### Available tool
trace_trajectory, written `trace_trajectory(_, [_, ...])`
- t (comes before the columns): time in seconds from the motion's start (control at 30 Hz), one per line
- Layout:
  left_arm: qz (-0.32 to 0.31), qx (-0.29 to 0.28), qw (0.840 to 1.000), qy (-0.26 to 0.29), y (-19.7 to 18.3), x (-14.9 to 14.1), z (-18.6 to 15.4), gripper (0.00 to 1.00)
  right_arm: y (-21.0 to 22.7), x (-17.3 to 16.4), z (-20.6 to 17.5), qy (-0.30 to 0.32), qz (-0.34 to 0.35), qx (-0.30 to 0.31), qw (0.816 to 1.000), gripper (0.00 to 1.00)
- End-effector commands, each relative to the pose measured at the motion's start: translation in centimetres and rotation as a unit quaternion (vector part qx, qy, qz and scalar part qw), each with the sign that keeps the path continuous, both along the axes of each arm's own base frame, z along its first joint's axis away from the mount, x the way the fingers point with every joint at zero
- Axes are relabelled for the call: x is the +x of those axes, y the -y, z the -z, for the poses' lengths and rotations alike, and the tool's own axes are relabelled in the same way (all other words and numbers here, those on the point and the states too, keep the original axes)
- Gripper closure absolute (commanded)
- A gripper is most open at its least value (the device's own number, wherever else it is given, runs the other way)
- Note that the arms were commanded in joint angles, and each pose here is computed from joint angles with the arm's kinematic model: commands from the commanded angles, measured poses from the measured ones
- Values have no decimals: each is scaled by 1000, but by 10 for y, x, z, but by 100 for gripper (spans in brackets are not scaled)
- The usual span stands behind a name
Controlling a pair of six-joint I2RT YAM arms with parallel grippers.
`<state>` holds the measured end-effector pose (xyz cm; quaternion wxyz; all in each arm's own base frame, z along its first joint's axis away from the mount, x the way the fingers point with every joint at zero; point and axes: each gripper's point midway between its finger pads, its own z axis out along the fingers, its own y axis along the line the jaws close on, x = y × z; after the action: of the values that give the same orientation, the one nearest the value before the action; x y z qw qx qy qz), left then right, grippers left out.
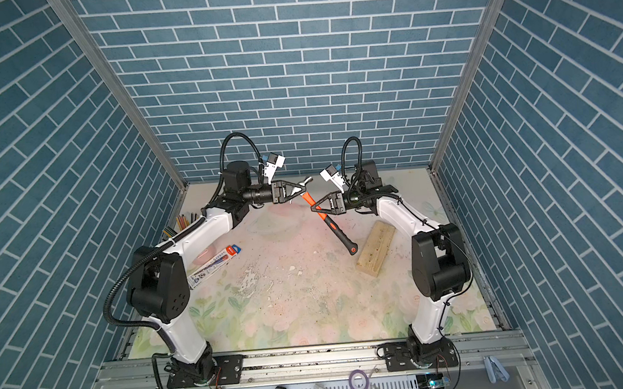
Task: Use a claw hammer to pull out a nail
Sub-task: Pick up the hammer at the center of the board.
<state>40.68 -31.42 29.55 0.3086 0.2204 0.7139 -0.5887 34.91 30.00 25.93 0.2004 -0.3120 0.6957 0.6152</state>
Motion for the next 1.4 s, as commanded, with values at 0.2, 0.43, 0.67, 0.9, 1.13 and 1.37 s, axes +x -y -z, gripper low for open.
trace_trajectory(0.2, [-61,-24,998,-8,-1,9,-14,100,46,50,-28,0,129,76,989,49])
trace_trajectory(0.43, [-109,-14,994,-22,-12,32,-4,100,60,60,-21,-10,184,83,979,41])
trace_trajectory(0.67, [-199,-59,978,-36,-36,65,-19,100,79,66,-27,-9,275,94,957,30])
trace_trajectory(0.9, [-273,-129,953,-22,-65,75,-55,100,87,60,-33,-21,322,142,936,16])
trace_trajectory(1.13, [-302,-224,926,-31,-82,71,-74,100,66,56,-34,-38,333,177,925,6])
trace_trajectory(1.37, [-338,-278,899,-20,-102,60,-85,100,48,57,-23,-74,345,200,914,9])
